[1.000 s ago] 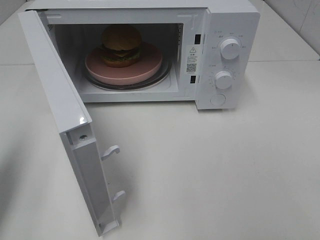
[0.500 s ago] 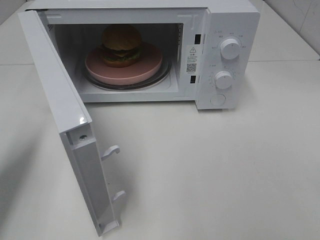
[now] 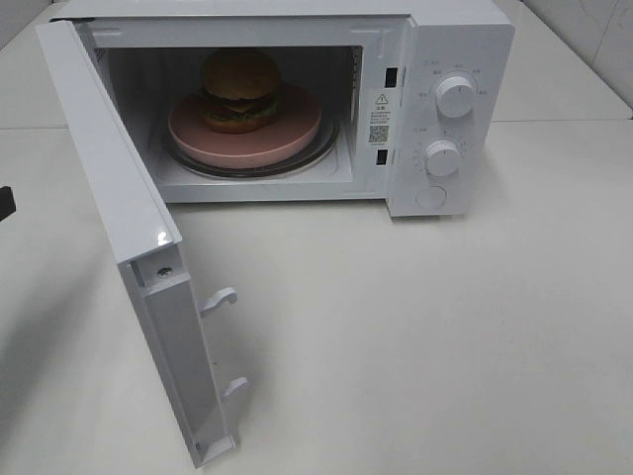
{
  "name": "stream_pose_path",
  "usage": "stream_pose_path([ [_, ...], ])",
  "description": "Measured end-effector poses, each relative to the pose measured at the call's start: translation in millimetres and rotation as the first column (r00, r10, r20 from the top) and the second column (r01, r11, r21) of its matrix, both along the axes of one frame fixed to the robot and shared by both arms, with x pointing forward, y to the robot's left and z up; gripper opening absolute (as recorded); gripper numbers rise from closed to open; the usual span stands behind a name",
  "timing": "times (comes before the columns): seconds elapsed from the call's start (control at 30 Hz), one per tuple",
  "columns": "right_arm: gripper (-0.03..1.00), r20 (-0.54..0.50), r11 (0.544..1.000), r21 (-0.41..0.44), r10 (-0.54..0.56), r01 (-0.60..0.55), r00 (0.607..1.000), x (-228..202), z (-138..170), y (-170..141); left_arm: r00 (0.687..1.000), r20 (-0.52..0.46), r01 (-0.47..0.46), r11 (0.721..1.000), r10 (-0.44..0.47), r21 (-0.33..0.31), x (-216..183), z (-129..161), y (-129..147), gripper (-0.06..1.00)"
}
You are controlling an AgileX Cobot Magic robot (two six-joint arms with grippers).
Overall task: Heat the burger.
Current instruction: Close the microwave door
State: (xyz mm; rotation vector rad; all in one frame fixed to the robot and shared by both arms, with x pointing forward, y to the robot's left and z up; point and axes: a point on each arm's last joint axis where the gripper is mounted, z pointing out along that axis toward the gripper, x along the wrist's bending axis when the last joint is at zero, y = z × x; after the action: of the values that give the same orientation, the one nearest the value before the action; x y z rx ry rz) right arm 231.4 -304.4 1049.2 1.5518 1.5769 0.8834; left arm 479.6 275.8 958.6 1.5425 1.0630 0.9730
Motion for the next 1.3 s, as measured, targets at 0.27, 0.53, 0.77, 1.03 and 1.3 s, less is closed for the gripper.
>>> stream_pose_path([
  [0.27, 0.76, 0.000, 1.000, 0.000, 0.000, 0.000, 1.000, 0.0, 0.0, 0.0, 0.999, 0.005, 0.048, 0.998, -0.048, 0.035, 22.2, -5.0, -5.4, 0.00],
  [0.53, 0.76, 0.000, 1.000, 0.000, 0.000, 0.000, 1.000, 0.0, 0.0, 0.0, 0.993, -0.008, 0.114, 0.993, -0.114, 0.037, 22.0, -10.7, -19.9, 0.00],
  [0.77, 0.76, 0.000, 1.000, 0.000, 0.000, 0.000, 1.000, 0.0, 0.0, 0.0, 0.988, -0.013, 0.155, 0.987, -0.155, 0.034, 20.7, -13.5, -30.6, 0.00],
  [1.03, 0.76, 0.000, 1.000, 0.000, 0.000, 0.000, 1.000, 0.0, 0.0, 0.0, 0.982, -0.024, 0.188, 0.982, -0.188, 0.025, 22.0, -16.5, -43.0, 0.00],
  [1.3, 0.76, 0.000, 1.000, 0.000, 0.000, 0.000, 1.000, 0.0, 0.0, 0.0, 0.978, -0.028, 0.209, 0.978, -0.208, 0.030, 21.1, -17.6, -46.2, 0.00],
])
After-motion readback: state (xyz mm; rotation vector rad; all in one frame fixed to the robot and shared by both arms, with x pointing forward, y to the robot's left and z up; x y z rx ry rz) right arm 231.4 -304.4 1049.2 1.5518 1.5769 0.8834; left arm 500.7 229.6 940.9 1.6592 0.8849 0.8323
